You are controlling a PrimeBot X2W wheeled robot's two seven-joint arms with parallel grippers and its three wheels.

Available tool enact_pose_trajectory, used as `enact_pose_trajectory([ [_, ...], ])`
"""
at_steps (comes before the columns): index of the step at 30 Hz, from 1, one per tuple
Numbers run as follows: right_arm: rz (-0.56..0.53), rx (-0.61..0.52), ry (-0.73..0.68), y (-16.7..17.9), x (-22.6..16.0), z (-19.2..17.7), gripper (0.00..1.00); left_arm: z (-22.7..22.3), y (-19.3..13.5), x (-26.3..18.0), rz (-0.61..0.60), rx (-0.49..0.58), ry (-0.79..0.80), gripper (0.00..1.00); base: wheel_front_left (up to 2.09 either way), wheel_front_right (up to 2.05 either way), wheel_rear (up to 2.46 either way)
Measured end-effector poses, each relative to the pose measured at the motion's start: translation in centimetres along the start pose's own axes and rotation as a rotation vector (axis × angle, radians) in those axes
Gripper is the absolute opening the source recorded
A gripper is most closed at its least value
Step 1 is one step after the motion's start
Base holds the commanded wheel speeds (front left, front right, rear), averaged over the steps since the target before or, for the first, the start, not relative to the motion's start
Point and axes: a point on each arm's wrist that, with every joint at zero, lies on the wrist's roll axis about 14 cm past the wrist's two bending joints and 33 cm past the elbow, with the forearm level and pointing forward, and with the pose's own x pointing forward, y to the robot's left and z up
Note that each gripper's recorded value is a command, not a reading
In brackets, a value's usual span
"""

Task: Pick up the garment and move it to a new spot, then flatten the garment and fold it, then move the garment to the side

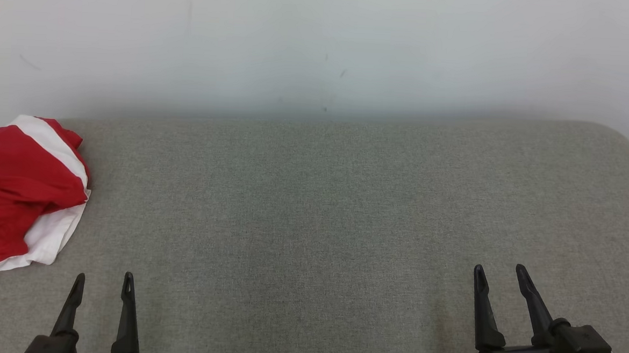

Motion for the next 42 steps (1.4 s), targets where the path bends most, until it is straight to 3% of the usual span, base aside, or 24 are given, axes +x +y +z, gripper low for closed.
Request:
enact_pose_trajectory([
  [25, 0.019, 0.011, 0.02, 0.6, 0.4, -0.7, 1.0, 0.0, 0.8, -0.7, 0.042, -0.027, 0.015, 1.0, 0.0, 0.0, 0.0],
  [42, 0.19, 0.042, 0.063, 6.4, 2.8, -2.4, 1.0, 0.5, 7.2, -6.0, 0.255, -0.005, 0.026, 1.0, 0.0, 0.0, 0.0],
])
